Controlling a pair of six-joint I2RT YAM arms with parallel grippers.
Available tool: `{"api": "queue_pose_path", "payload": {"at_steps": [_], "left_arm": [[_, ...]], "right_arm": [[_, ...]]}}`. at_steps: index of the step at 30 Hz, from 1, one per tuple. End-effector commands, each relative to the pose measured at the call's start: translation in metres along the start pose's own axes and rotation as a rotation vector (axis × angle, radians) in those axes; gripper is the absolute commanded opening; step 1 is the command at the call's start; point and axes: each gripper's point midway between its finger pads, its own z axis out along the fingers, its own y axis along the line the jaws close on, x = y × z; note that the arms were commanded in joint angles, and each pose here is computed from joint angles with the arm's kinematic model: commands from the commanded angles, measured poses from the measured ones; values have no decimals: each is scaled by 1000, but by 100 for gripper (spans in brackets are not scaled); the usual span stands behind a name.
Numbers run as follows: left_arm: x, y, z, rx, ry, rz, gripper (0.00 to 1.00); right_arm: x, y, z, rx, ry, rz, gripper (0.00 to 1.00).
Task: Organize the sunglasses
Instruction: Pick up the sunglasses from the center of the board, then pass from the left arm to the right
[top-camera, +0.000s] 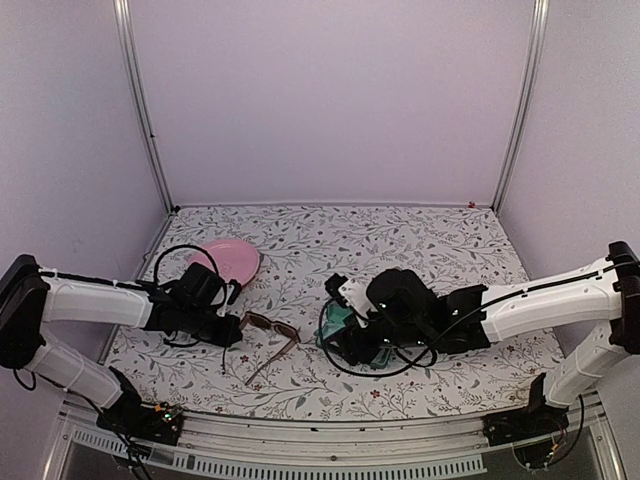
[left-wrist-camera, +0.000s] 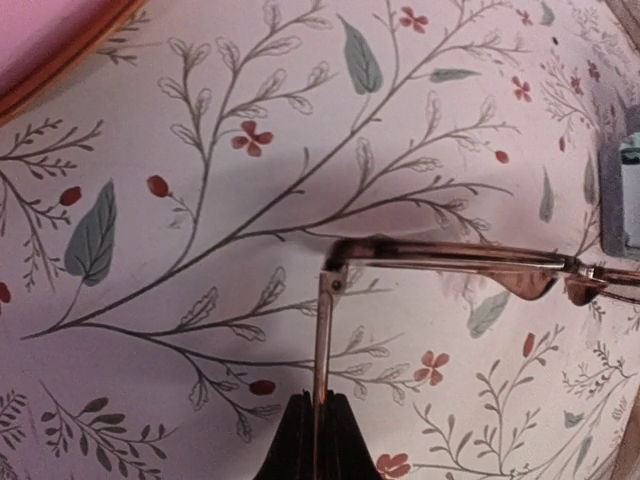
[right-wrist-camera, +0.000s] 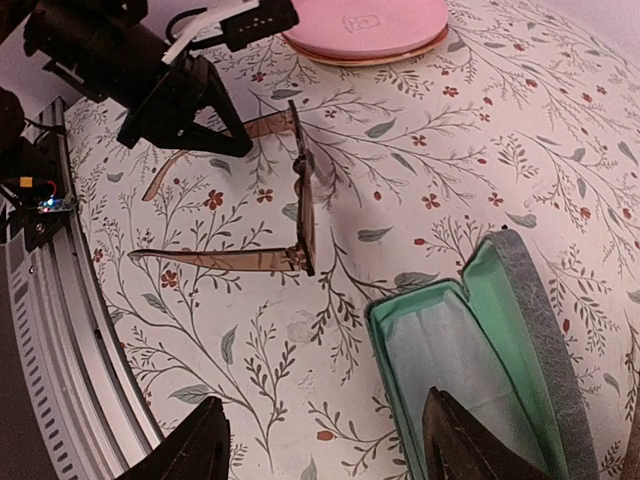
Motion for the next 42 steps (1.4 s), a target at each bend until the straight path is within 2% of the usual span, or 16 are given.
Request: {"api": "queue_pose_path", "payload": {"at_steps": [1,4,10,25,27,28,42], "left_arm": [[4,-34,-12,137,57,50,0],[8,-42,-15,165,93,70,0],[11,-63,-19,235,156,95,0],[20,-102,-28,409,233,144,0],[24,-105,-28,432,249,147,0],[26,-106,-27,435,255,151,0],[43,-112,-19,464,319,179,0]], "right_arm": [[-1,37,4,-78,38,-246,69],[-4,58,1,-99,18,-387,70],[-6,91,-6,-148,-7,-562,71],[11,106,10,-15,100,-881,71],[22,99,15,14,143,-920,69],[12,103,14,29,125,-928,68],[13,96,18,162,153,-1056,45]]}}
